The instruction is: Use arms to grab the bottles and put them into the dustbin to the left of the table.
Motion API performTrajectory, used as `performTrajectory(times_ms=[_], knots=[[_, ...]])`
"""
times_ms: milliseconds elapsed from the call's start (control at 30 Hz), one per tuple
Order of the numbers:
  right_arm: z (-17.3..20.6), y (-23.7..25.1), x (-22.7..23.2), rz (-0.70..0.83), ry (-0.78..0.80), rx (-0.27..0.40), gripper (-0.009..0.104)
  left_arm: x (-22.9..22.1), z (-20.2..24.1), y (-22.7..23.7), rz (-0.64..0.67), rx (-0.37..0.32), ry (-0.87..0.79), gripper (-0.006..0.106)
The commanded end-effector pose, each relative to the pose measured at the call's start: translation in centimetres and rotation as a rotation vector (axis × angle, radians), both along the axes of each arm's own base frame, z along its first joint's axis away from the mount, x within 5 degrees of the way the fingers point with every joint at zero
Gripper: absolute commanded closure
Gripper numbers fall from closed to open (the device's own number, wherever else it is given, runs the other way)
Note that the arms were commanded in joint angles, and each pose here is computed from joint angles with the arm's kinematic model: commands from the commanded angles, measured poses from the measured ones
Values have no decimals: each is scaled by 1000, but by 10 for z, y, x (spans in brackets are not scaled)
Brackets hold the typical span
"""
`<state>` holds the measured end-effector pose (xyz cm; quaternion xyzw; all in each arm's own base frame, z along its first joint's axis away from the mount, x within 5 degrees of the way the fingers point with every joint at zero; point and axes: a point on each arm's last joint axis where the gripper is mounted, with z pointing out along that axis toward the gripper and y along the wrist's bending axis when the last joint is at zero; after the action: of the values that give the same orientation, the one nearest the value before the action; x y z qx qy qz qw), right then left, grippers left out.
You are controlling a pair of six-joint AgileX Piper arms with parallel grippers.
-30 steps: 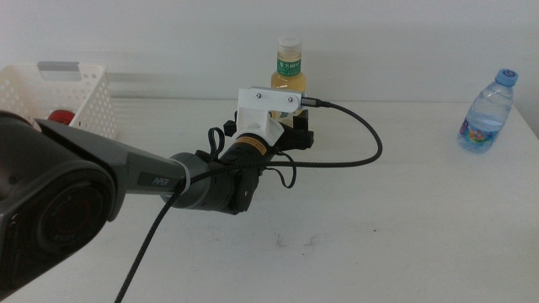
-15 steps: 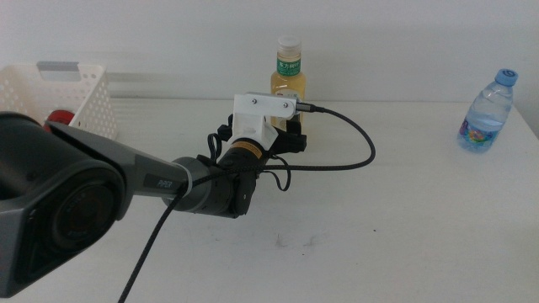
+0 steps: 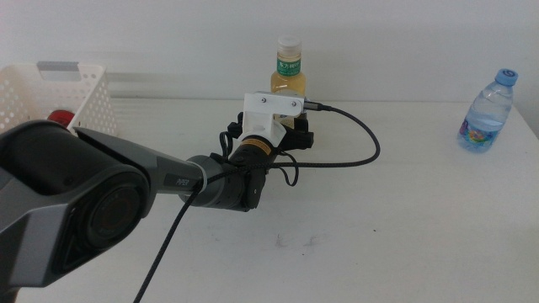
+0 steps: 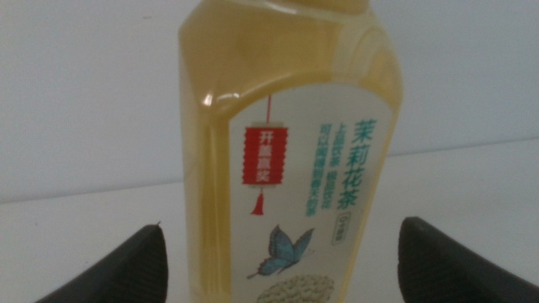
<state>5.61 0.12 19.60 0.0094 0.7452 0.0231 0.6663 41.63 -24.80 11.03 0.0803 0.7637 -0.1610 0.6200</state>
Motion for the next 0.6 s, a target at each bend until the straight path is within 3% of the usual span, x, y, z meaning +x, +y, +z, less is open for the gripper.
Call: performTrajectory(times_ms=[0,567], knots=[[0,0,0,-5,-12,-13,2,5,0,2,6,-3,-8,7],[0,0,0,-5,-12,-13,2,31,2,-6,-38,29,-16,7]])
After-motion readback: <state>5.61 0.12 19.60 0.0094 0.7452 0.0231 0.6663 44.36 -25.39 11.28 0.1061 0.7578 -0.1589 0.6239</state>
